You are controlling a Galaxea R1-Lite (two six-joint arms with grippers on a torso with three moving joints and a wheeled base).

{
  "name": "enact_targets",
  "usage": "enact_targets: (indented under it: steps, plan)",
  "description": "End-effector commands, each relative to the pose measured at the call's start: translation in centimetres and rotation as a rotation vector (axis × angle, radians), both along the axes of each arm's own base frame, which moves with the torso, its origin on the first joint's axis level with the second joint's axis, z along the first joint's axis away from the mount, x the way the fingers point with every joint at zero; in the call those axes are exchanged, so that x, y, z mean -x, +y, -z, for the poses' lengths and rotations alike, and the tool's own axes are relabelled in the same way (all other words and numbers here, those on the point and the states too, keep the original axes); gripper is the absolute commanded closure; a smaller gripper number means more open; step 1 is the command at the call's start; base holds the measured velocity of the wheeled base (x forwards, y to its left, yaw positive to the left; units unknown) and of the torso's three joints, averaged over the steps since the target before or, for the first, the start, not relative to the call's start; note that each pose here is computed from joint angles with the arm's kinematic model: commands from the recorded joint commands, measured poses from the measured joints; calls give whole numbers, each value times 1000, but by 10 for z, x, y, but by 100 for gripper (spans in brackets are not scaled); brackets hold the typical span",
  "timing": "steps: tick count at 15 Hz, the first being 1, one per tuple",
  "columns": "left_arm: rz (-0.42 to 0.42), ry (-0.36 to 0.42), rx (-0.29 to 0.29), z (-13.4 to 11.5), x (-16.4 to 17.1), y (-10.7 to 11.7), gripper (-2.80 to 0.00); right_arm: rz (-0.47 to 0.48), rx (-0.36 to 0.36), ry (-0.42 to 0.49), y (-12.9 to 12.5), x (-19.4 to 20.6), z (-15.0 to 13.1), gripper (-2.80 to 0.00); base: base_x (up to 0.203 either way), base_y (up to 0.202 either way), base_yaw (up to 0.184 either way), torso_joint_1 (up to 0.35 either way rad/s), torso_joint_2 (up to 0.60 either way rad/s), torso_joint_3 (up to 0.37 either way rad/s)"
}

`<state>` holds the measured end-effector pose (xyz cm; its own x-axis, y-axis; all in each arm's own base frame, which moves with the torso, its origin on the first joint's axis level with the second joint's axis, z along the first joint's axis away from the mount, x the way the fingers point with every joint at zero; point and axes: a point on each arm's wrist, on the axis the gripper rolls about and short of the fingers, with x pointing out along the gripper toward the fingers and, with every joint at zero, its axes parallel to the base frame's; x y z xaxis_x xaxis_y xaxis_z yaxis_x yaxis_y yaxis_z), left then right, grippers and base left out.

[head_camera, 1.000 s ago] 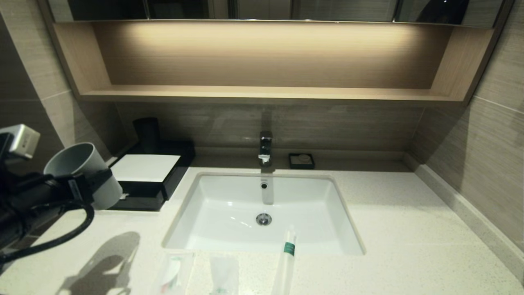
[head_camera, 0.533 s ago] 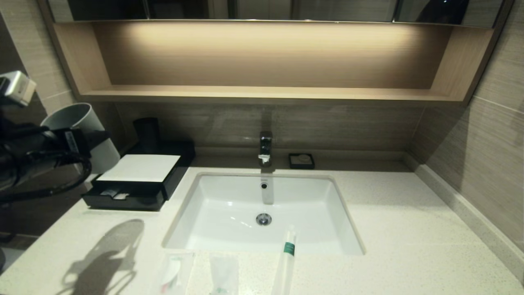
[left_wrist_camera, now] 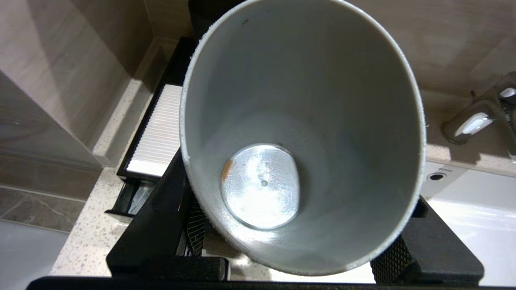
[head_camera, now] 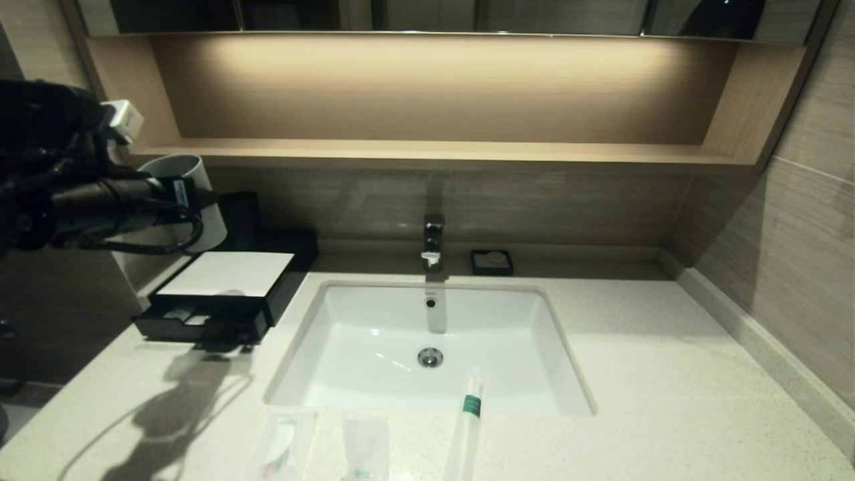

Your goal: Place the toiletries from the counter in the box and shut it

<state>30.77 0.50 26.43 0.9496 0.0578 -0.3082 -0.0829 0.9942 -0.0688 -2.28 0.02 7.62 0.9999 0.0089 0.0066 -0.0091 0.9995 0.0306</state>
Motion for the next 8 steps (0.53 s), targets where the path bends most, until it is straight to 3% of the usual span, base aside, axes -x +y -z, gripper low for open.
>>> enact_targets:
  steps: [1, 8]
  plan:
    - [-1, 87, 2, 22, -36, 1, 0, 0, 0, 0, 0, 0, 0, 0, 0, 0, 0, 0, 0, 0]
    - [1, 199, 1, 43, -63, 1, 0, 0, 0, 0, 0, 0, 0, 0, 0, 0, 0, 0, 0, 0]
